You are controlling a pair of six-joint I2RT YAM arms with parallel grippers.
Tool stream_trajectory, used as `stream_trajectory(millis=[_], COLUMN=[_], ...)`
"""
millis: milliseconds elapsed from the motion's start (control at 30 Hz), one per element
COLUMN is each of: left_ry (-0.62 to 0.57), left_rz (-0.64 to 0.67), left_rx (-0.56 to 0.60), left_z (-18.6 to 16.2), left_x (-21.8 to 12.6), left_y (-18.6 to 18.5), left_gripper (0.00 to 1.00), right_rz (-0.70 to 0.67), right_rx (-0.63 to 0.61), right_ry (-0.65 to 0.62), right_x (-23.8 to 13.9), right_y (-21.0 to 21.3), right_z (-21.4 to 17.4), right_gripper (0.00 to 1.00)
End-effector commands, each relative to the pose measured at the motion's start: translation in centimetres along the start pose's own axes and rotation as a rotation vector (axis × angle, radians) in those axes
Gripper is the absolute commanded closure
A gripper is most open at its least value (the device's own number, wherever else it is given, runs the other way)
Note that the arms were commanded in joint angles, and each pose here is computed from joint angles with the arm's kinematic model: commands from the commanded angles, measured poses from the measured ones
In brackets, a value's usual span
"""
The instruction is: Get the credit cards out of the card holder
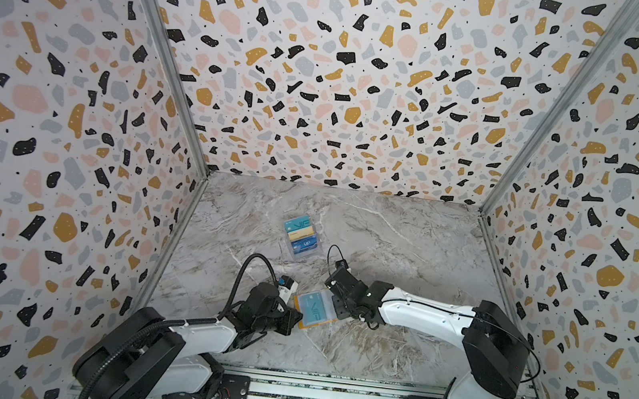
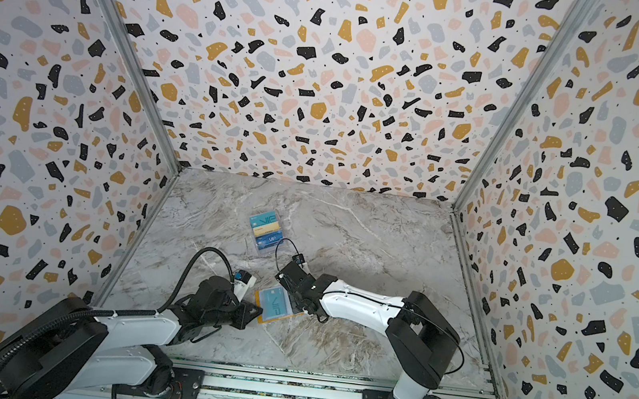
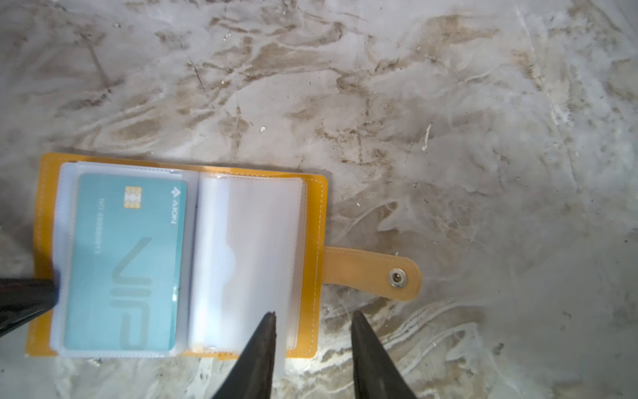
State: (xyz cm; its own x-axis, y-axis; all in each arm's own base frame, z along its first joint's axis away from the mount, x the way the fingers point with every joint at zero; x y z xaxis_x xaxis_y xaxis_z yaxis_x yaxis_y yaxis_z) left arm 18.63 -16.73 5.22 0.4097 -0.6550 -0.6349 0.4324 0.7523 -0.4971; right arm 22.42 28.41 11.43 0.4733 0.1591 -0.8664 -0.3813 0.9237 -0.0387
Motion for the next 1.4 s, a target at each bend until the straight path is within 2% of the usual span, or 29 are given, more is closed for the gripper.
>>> stream_trajectory(millis=[0, 233, 400, 567, 967, 1367], left_ry=[0.043, 0.032, 0.03, 0.028, 0.011, 0.025], left_rz=[0.056, 0.067, 0.066, 0.068, 0.079, 0.101], left_rx=[-0.006, -0.002, -0.001, 0.003, 0.005, 0.012], left_z=[-0.8, -0.6, -0.5, -0.4, -0.2, -0.1], left_x=[0.1, 0.1, 0.1, 0.1, -0.1, -0.1], left_y=[0.8, 0.9, 0.8, 0.9, 0.9, 1.1], left_gripper=[1.0, 1.0, 1.0, 1.0, 1.0, 1.0], right_rz=[0.067, 0.458, 0.592, 0.633, 0.612, 0.693], right_rx=[-0.015, -0.027, 0.023, 0.05, 0.109, 0.123], right_ry=[-0.008, 0.027, 0.043, 0.08, 0.175, 0.23], right_x=[-2.0, -2.6, -1.2, 0.8, 3.5, 2.6], right_y=[-0.1, 2.6, 3.6, 4.6, 5.0, 7.0], right_z=[1.5, 2.2, 2.3, 2.0, -1.1, -3.6], right_gripper=[0.63, 0.63, 0.66, 0.68, 0.7, 0.7])
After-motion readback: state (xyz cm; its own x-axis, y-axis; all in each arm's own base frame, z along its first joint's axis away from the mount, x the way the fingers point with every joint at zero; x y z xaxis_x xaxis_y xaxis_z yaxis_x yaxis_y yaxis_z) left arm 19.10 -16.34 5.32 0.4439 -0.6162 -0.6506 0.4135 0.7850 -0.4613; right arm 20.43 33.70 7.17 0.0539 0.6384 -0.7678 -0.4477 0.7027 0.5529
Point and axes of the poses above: each gripper's point midway between its finger pads, its own x axis out along the fingers, its own y axis along the line the jaws close on, z = x × y, the point moved 5 cm from there along -x, back along the fingers, and after that the axes turned 4 degrees about x, right-handed, at the moved point
